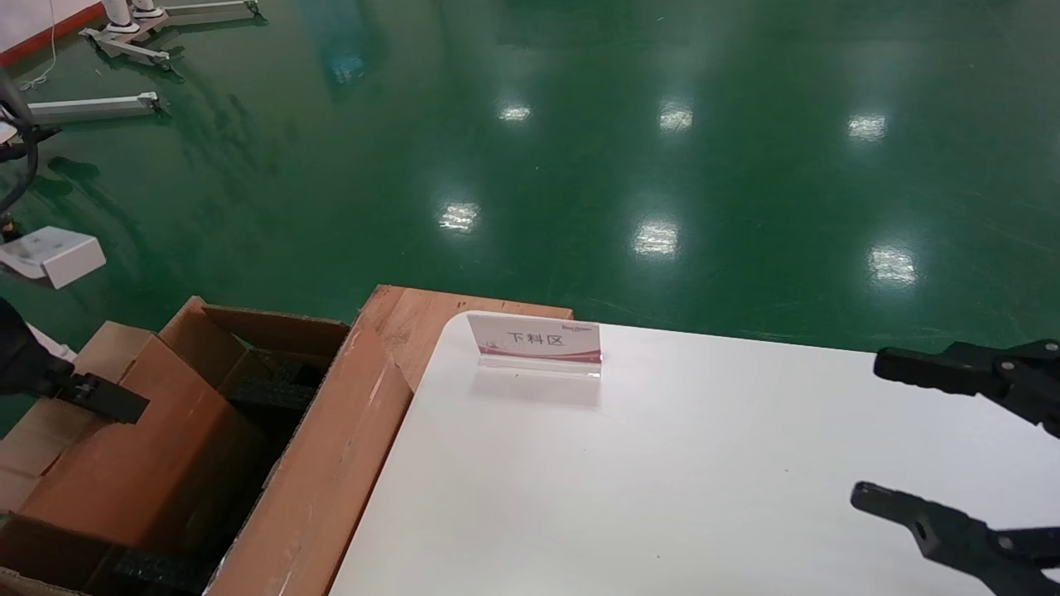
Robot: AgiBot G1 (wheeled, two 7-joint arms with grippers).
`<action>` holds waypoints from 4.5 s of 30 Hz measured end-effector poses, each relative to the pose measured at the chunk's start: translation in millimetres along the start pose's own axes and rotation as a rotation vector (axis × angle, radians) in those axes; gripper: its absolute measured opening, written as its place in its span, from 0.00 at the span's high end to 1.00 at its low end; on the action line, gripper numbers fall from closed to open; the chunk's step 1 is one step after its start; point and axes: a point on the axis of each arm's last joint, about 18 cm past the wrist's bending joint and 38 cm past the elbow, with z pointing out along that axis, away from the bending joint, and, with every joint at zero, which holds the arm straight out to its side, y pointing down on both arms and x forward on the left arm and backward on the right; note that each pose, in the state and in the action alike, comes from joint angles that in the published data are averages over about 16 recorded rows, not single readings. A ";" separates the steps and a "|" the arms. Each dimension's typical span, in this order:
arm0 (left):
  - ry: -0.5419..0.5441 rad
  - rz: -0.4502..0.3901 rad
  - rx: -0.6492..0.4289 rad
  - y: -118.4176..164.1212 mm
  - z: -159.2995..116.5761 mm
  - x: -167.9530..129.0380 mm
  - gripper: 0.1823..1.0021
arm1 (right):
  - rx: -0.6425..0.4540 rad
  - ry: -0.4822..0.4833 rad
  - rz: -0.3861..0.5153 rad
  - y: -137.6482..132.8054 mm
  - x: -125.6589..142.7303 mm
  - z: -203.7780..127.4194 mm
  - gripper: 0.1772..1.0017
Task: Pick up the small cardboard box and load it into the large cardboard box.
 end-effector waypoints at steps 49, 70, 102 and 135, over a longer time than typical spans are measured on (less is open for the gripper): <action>-0.086 0.032 -0.028 -33.5 93.2 -59.3 0.93 | 0.000 0.000 0.000 0.0 0.0 0.0 0.00; -0.102 -0.020 -0.122 -22.8 131.3 -66.0 0.93 | 0.000 0.000 0.000 0.1 0.0 0.0 0.00; -0.103 -0.016 -0.128 -22.0 131.9 -66.1 0.46 | 0.000 0.001 0.000 0.0 0.1 -0.1 0.00; 0.111 0.654 0.510 -116.5 63.4 46.7 0.00 | 0.000 0.001 0.000 0.1 0.3 -0.2 0.00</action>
